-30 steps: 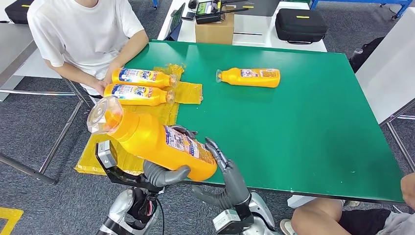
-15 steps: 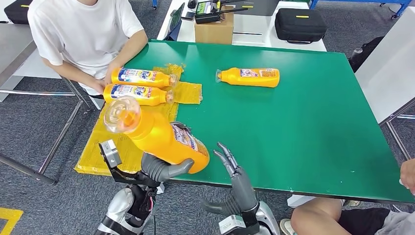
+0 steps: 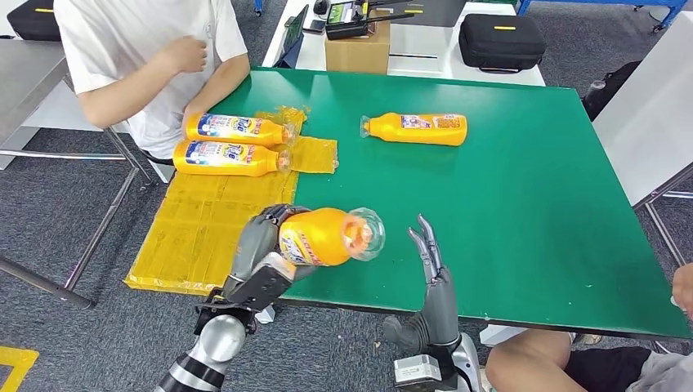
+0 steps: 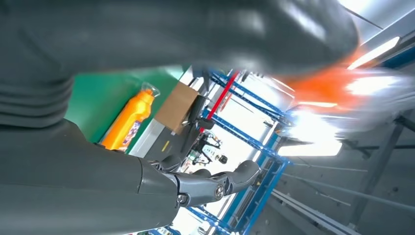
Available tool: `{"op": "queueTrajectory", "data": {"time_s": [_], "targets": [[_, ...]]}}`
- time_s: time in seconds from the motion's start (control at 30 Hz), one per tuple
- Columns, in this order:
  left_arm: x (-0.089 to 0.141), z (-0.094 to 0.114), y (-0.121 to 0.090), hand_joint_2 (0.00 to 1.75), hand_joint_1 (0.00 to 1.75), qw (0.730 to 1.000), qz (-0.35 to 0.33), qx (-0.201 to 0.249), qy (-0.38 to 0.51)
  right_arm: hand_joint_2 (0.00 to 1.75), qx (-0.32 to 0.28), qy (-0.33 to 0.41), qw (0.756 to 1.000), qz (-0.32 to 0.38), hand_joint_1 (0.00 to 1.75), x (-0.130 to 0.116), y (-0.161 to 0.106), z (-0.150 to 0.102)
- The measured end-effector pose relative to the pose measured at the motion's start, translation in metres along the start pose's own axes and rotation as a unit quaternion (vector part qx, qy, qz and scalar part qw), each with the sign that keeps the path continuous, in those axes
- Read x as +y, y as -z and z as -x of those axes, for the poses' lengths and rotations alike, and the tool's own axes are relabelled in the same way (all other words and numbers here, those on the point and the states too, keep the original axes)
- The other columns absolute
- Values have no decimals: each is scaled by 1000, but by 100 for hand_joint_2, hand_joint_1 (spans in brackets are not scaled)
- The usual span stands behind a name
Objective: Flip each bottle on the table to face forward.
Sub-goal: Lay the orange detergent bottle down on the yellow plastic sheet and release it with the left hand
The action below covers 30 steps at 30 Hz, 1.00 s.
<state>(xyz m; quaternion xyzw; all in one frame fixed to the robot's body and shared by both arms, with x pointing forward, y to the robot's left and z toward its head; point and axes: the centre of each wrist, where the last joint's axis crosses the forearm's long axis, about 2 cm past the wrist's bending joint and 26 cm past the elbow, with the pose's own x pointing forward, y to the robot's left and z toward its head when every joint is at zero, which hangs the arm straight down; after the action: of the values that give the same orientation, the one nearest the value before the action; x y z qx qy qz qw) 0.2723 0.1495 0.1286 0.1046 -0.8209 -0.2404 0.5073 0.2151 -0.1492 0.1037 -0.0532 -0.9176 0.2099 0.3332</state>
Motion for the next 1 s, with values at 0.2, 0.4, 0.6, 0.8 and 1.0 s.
{"op": "queueTrajectory", "data": {"time_s": [0.2,0.4,0.6,0.8,1.0], "targets": [[-12,27,5,175,175,989,54,51,125,0,2,20,1000,-2,0,1,5,-1],[-18,54,13,175,175,967,104,92,215,0,-2,29,1000,-4,0,2,9,-2],[-15,71,25,175,175,946,146,120,264,0,-9,38,999,-11,0,1,14,-2],[-6,80,43,175,175,933,161,146,288,0,-10,44,999,-15,0,1,16,-2],[-2,85,50,175,175,923,168,161,305,0,-9,46,999,-15,0,1,16,-2]]}}
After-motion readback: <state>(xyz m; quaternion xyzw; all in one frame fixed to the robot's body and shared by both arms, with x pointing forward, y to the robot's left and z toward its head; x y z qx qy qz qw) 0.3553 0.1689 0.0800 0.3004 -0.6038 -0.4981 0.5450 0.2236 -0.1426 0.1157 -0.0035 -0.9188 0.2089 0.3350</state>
